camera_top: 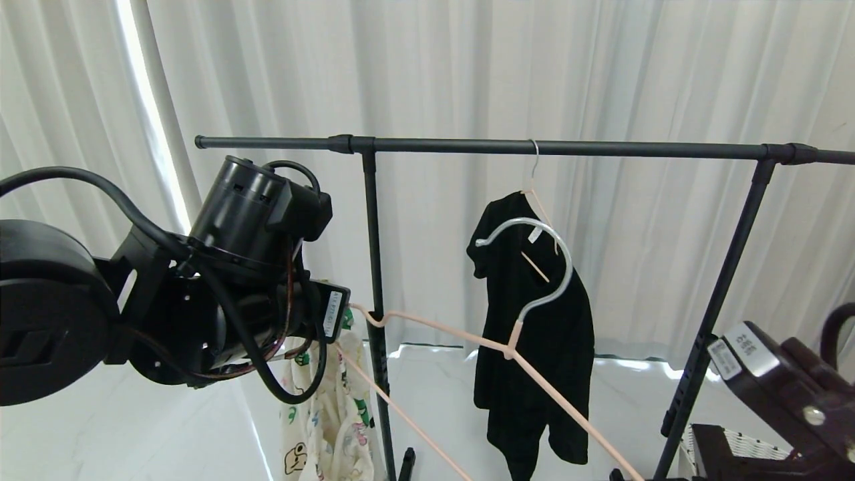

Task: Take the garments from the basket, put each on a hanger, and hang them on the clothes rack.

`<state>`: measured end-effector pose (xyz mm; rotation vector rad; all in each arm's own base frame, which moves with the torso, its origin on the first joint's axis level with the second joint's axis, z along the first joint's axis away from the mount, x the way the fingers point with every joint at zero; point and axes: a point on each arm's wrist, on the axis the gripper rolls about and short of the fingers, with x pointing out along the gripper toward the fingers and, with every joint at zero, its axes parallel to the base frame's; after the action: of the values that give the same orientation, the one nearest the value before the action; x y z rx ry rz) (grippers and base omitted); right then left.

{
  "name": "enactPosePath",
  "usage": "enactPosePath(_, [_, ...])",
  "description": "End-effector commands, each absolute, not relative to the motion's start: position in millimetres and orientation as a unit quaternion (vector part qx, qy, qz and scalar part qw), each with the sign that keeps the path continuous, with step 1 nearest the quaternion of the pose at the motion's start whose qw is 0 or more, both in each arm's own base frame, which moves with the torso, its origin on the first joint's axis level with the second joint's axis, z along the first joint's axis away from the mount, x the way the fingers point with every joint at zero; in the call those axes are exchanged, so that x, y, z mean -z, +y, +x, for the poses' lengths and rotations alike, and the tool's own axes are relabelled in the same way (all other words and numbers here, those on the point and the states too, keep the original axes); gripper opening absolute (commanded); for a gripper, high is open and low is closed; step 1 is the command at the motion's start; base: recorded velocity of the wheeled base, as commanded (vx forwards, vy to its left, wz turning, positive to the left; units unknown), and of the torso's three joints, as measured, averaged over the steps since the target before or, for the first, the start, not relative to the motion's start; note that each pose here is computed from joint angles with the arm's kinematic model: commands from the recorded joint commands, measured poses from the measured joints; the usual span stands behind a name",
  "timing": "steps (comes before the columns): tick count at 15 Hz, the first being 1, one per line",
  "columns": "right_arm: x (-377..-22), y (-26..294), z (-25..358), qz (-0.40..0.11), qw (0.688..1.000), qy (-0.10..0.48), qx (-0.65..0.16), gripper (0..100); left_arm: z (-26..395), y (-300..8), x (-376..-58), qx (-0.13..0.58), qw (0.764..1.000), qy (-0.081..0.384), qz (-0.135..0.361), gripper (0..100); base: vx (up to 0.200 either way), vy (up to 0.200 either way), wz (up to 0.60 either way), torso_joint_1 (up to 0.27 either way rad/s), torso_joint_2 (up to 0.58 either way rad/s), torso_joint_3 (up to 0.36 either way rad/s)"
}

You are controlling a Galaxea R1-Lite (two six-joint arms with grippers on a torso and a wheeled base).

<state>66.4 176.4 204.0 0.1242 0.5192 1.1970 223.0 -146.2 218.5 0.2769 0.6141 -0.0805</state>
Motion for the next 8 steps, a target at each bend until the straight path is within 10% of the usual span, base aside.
enactPosePath(1, [-192.6,189.3,74.7,0.048,0.796,0.259,-0.545,0,222.0,-146.1,-220.0,0.04,0.944,0.299,0.135,0,0.0,0.0,0.0,0.0,0.0,0.0])
enactPosePath(8, [-175.9,218.4,86.9,0.039,0.796,0.272,-0.54,0,193.1,-158.6,-238.7,0.098,0.951,0.264,0.129,0,0.0,0.0,0.0,0.0,0.0,0.0])
